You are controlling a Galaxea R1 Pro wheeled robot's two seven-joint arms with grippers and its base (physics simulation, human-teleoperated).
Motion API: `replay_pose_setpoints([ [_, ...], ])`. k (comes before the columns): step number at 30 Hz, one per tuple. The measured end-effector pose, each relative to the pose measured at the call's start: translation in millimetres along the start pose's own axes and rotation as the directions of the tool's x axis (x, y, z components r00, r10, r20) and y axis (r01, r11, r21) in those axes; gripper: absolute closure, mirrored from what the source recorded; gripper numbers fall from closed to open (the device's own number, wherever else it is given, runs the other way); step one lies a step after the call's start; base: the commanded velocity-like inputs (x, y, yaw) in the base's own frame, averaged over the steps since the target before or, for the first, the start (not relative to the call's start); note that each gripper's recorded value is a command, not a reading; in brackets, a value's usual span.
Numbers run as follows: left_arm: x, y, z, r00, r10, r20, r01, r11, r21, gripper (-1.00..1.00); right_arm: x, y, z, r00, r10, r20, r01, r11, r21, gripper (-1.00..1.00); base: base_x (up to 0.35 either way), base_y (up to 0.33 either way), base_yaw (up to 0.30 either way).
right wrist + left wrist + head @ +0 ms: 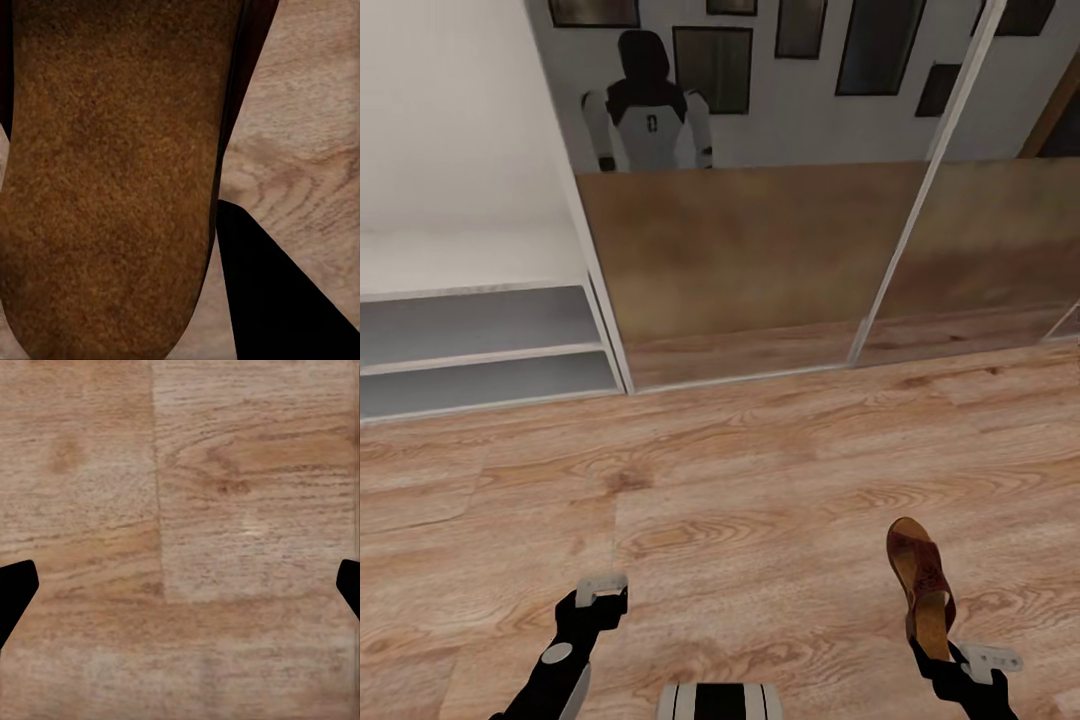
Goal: Pick up the two gym shoes and the two sandals from the corridor floor and place them onto the hallstand (shoe rack) in the corridor, making sure they are on the rack and not on the floor. Arrange them so the two gym shoes are next to each other and the two sandals are next to each other.
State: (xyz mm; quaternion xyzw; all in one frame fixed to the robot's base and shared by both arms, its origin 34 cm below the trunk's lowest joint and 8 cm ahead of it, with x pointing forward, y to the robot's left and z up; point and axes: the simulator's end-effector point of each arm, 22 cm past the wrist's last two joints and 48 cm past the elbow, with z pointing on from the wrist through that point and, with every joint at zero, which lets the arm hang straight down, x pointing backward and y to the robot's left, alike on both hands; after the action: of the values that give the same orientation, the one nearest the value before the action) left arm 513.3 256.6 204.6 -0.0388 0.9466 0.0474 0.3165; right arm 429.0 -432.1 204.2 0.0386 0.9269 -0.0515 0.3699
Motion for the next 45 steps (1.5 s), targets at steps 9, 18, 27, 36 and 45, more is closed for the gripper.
replay_pose_setpoints([
  [9, -25, 1, -9.5, 0.999, -0.009, 0.049, 0.009, 1.000, 0.000, -1.00, -22, 3, -3.5, 0.999, 0.009, 0.047, -0.009, 1.000, -0.005, 1.00, 0.000, 0.000, 0.000],
  [18, -50, 2, -20.2, 0.995, -0.015, 0.099, 0.015, 1.000, 0.002, -1.00, -44, 5, -8.0, 0.996, 0.016, 0.093, -0.016, 1.000, -0.008, 1.00, 0.000, 0.000, 0.000],
  [27, -74, 1, -34.3, 0.992, -0.020, 0.128, 0.019, 1.000, 0.005, -1.00, -53, 5, -18.1, 0.995, 0.029, 0.091, -0.029, 1.000, -0.010, 1.00, 0.000, 0.000, 0.000],
  [36, -97, 2, -50.3, 0.990, -0.022, 0.142, 0.022, 1.000, 0.008, -1.00, -75, 5, -30.2, 0.994, 0.030, 0.101, -0.029, 1.000, -0.012, 1.00, 0.000, 0.000, 0.000],
  [45, -110, 2, -59.3, 0.989, -0.025, 0.149, 0.024, 1.000, 0.009, -1.00, -88, 4, -37.0, 0.994, 0.031, 0.107, -0.030, 0.999, -0.011, 1.00, 0.000, 0.000, 0.005],
])
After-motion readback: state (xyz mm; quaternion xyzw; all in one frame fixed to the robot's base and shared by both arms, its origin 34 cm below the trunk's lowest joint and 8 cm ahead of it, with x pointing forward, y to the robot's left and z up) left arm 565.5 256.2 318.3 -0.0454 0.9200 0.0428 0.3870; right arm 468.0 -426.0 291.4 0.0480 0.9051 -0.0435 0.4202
